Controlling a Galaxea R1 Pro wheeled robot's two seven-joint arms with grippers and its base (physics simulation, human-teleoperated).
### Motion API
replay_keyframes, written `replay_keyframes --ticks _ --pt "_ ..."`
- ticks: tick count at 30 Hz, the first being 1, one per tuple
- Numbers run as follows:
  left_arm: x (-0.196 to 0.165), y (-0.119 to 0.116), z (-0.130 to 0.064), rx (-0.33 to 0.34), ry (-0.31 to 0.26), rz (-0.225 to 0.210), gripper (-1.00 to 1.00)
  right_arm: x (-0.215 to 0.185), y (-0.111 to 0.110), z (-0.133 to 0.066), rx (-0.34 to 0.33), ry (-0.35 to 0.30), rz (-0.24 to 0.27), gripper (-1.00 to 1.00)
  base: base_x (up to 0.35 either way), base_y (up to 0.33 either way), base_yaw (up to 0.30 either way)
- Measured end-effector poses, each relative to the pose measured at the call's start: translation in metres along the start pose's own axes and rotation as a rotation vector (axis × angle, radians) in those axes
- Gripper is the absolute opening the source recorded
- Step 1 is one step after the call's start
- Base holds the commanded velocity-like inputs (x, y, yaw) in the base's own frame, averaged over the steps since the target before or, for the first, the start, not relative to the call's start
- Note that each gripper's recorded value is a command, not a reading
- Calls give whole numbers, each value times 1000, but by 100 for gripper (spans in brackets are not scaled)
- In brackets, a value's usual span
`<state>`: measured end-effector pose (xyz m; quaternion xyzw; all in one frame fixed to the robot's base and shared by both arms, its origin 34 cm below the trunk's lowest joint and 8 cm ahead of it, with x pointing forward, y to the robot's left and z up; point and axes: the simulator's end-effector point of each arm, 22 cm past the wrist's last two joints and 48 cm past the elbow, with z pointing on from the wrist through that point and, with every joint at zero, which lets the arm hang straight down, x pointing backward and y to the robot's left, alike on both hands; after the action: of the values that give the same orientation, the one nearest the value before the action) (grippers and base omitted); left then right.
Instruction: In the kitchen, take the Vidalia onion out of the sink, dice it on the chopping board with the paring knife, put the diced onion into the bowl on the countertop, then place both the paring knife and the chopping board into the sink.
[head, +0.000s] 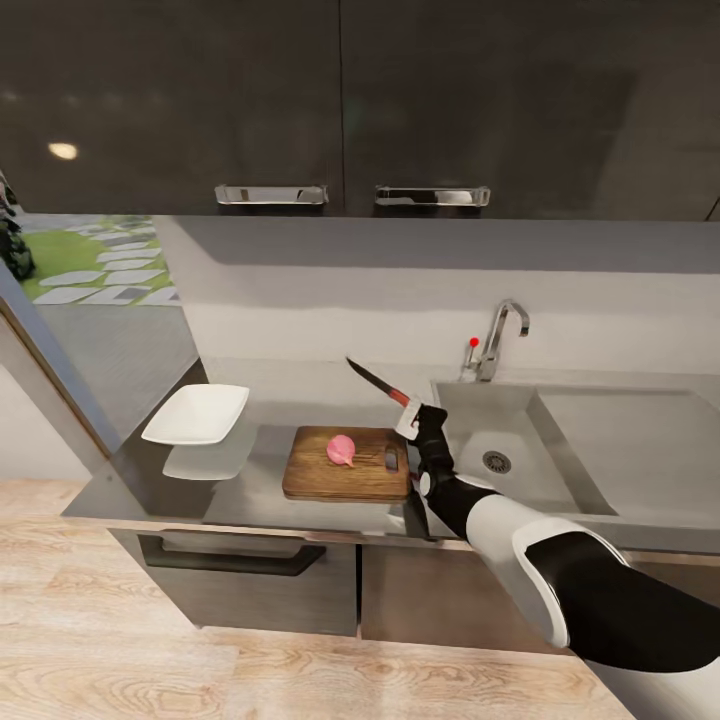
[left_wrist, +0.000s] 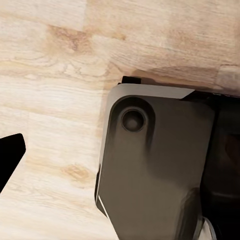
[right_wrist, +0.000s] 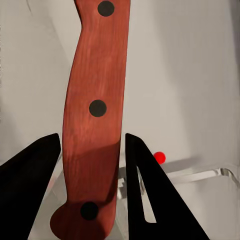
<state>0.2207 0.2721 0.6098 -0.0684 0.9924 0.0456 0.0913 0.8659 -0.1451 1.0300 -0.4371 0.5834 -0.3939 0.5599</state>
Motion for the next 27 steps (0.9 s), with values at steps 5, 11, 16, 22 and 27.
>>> replay_keyframes --ticks 5,11,16,22,27 --pt "0 0 0 -1 0 0 100 0 1 -1 -1 -2 -5 -100 -58 2 0" --pt "0 0 0 0 1 0 100 0 1 0 0 -3 -5 -100 -211 114 0" --pt "0 0 0 0 1 0 100 -3 -2 1 6 -9 -11 -100 -164 49 0" --pt "0 1 0 -1 0 0 100 -8 -24 7 58 -2 -211 -100 -32 6 0" --pt "-1 1 0 -2 -1 0 100 -9 -24 12 23 14 -339 -100 -1 0 0"
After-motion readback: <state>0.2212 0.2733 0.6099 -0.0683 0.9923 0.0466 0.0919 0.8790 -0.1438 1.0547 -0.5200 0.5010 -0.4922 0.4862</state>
